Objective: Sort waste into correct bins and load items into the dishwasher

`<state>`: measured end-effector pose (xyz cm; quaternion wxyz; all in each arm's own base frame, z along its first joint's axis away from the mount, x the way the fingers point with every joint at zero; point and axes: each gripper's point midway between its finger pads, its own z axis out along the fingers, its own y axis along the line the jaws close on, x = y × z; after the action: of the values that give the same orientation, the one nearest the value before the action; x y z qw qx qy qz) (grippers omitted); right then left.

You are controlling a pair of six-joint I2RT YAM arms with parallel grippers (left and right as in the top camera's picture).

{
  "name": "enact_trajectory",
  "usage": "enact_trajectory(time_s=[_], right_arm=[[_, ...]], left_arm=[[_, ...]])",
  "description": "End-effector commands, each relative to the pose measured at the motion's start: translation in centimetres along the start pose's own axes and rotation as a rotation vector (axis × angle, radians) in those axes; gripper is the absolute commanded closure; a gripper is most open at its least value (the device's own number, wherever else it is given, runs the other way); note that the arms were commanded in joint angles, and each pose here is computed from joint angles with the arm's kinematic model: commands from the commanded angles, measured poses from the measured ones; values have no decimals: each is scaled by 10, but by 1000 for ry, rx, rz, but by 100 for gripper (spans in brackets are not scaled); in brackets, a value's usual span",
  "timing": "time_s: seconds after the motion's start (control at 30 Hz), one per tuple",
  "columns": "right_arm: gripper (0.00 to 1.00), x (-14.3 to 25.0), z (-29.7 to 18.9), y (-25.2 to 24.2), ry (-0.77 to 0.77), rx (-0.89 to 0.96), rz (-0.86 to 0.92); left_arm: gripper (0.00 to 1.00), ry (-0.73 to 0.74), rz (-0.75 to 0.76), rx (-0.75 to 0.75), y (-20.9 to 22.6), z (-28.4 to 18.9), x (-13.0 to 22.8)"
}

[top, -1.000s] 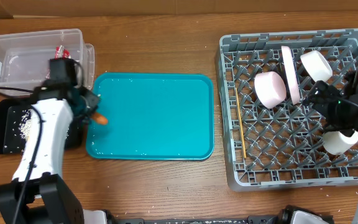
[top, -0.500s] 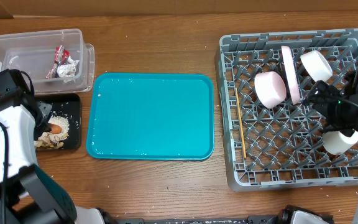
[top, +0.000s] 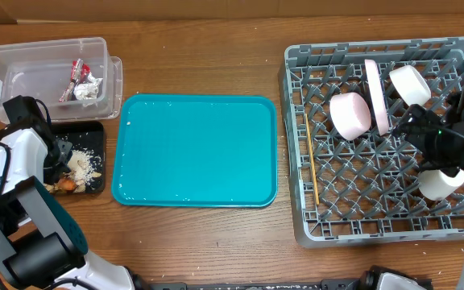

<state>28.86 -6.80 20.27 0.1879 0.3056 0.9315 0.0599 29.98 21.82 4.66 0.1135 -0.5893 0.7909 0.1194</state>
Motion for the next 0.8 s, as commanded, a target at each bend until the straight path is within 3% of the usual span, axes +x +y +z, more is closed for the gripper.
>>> enact_trajectory(time_s=[0.0,0.23,0.43,0.57,0.77], right_arm=[[3,-4,-3,1,-16,-7,-3],[3,-5,-3,2,-19,-9,-3],[3,0,-5,34,5,-173,-124],[3,15,-10,73,27,-312,-297],[2,59,-13,130,59,-398,-583]], left_arm=[[65,-16,9,-9,0,0,-7],[59,15,74,164,-28,-36,-12],[48,30,203,490,-75,-111,-7],[43,15,435,674,-100,-163,21],[33,76,769,689,-102,-193,97]])
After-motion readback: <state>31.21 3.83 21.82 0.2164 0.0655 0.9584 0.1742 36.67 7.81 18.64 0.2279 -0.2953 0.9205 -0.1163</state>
